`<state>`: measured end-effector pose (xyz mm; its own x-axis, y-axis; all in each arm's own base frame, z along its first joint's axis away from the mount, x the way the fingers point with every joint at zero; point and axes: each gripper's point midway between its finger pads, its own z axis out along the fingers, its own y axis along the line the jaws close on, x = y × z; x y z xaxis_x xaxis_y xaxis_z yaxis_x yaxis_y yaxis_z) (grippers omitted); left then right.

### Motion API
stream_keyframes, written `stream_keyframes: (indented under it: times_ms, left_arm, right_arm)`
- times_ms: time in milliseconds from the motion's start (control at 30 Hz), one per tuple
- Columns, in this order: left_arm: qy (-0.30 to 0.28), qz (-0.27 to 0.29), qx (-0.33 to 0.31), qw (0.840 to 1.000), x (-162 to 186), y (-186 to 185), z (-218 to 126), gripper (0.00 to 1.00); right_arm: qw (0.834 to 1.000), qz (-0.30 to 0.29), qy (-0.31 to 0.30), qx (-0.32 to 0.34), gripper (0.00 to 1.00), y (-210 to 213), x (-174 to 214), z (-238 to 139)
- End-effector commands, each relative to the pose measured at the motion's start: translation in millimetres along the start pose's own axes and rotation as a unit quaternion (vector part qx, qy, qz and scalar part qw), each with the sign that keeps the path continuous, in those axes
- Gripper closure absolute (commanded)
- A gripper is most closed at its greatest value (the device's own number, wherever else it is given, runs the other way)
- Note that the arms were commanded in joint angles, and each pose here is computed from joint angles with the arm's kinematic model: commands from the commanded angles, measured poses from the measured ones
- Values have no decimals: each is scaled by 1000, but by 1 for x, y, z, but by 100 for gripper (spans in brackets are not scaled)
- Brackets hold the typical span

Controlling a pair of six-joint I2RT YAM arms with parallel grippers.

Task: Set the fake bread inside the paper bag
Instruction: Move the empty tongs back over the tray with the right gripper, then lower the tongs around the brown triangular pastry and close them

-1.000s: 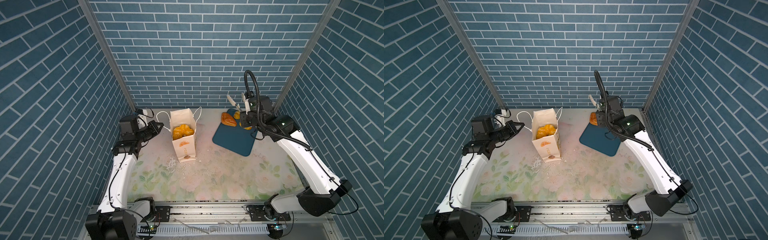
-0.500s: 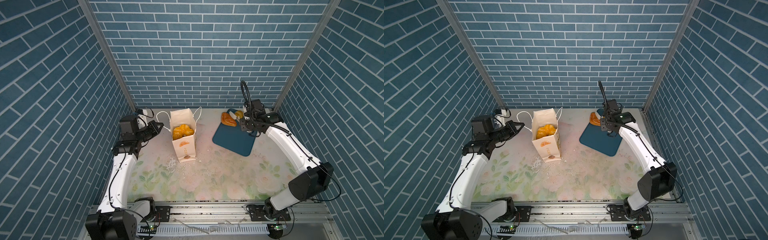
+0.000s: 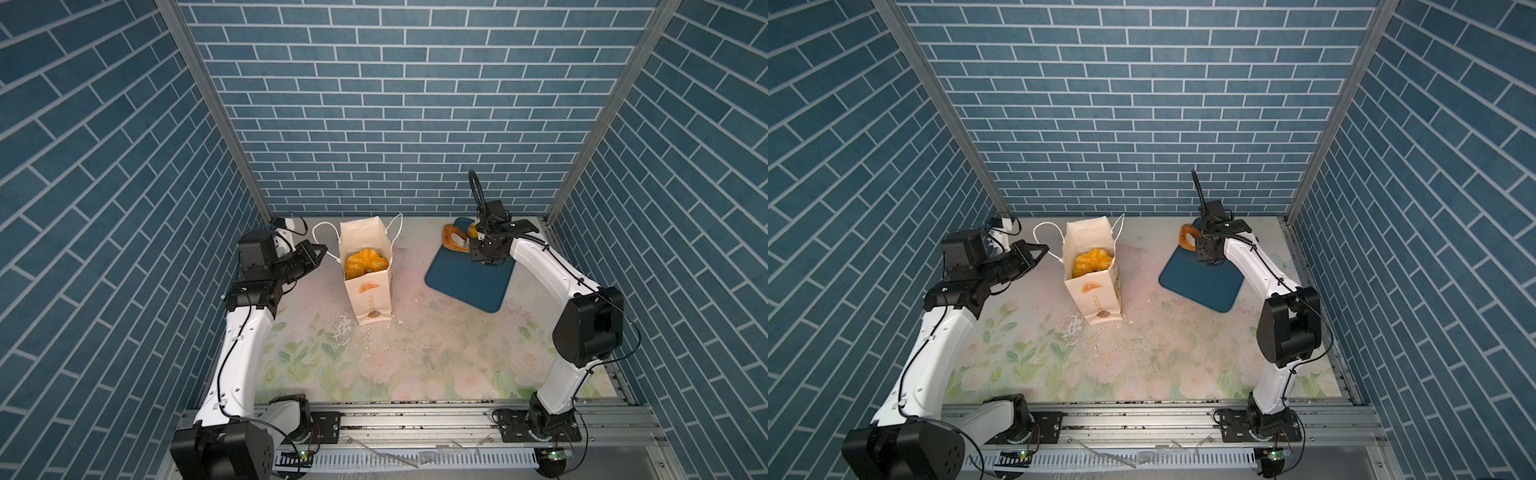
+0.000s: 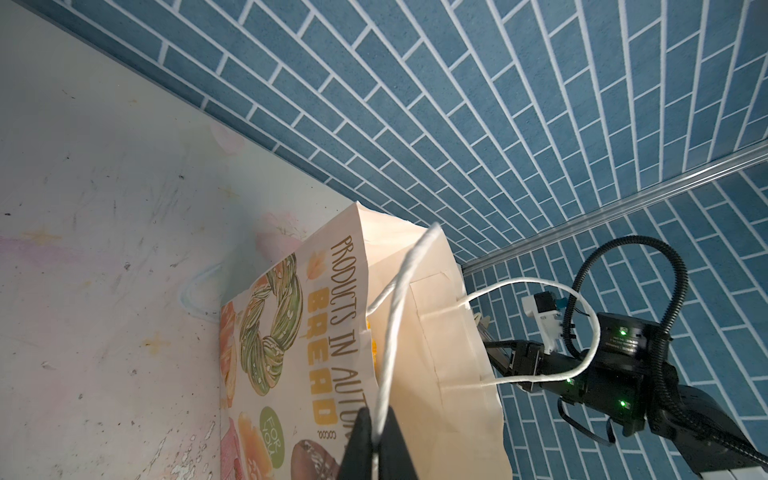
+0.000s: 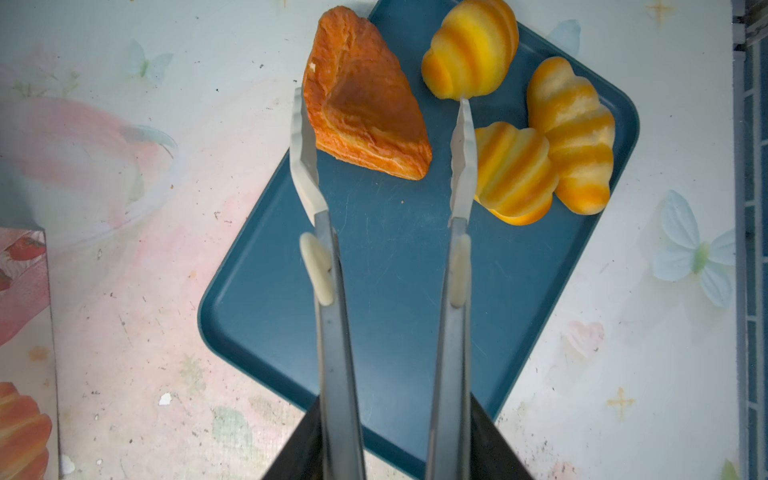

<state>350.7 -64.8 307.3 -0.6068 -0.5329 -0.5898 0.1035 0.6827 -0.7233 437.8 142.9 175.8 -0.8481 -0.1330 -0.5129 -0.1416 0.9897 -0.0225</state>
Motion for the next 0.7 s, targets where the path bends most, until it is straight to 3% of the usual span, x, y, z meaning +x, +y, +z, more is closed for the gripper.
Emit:
stream_keyframes:
  times_ms: [0, 667]
  left_arm:
    - [-9, 14, 13, 1000, -7, -12, -8, 92]
    - [-10, 15, 8, 1000, -5, -12, -10, 92]
  right_arm:
    - [999, 0, -35, -17, 52, 5, -26, -1]
    - [999, -20, 19, -36, 55, 9, -20, 48]
